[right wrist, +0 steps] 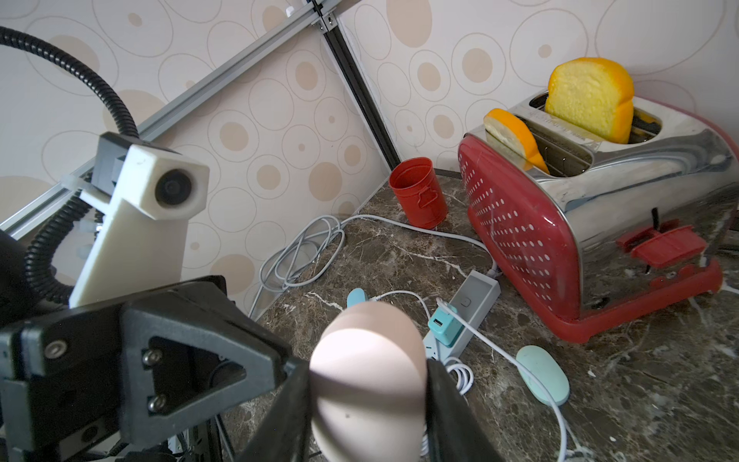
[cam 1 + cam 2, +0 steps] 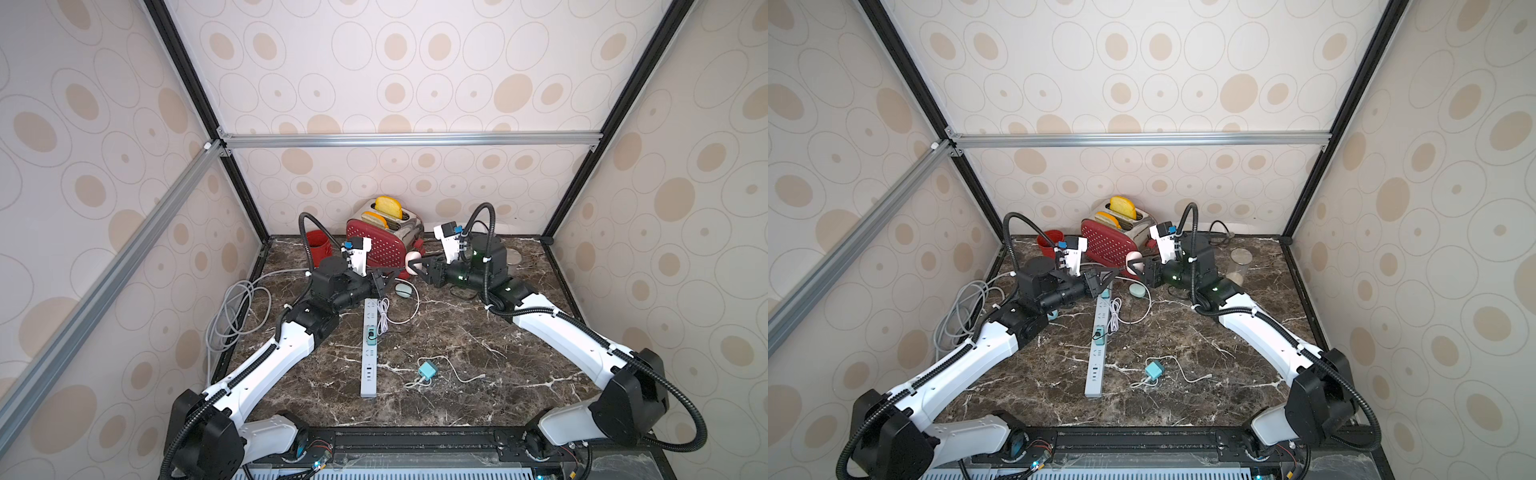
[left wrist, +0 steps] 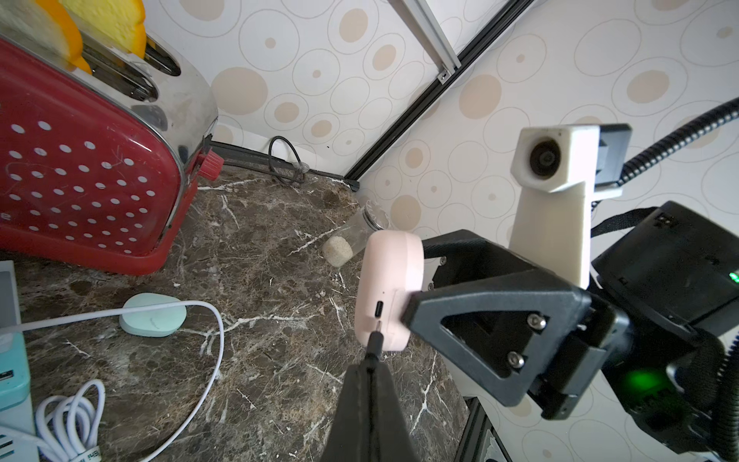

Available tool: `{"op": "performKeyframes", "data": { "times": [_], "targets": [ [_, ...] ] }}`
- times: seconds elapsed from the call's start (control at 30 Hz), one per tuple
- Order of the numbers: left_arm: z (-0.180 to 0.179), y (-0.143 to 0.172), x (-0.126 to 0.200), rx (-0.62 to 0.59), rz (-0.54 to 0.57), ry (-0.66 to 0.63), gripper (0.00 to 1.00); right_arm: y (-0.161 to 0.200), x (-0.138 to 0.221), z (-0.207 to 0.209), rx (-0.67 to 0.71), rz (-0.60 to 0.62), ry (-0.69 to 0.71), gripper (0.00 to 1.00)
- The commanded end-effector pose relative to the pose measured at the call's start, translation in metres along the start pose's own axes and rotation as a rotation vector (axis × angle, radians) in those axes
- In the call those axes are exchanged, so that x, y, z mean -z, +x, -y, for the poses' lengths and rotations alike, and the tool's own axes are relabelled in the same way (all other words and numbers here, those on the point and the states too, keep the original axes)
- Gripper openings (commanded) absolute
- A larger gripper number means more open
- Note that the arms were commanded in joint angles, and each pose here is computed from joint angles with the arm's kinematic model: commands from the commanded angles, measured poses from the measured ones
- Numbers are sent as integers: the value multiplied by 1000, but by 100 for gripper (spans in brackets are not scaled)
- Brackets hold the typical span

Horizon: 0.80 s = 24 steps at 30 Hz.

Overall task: Charge the bluetooth headset
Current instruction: Pick up the bluetooth headset from the center of the board, then insert the charging cable into the bluetooth headset.

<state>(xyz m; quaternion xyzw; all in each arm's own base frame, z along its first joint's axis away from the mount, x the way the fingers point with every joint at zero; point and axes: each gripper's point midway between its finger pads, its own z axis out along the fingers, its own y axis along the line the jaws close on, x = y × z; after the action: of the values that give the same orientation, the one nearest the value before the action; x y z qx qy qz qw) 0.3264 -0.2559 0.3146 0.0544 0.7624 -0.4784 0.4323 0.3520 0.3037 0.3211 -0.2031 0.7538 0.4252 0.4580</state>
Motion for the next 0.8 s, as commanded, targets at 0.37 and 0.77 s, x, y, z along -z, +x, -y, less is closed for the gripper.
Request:
{"op": "performKeyframes", "data": {
  "times": [0.37,0.77],
  "targets": [
    [24,-20,7,-24,51,52,0,-8,-2,-18,45,15,-47,18],
    [23,-20,11,-31,54,37,0,-6,-3,-28,58,8,-78,18]
  ]
}}
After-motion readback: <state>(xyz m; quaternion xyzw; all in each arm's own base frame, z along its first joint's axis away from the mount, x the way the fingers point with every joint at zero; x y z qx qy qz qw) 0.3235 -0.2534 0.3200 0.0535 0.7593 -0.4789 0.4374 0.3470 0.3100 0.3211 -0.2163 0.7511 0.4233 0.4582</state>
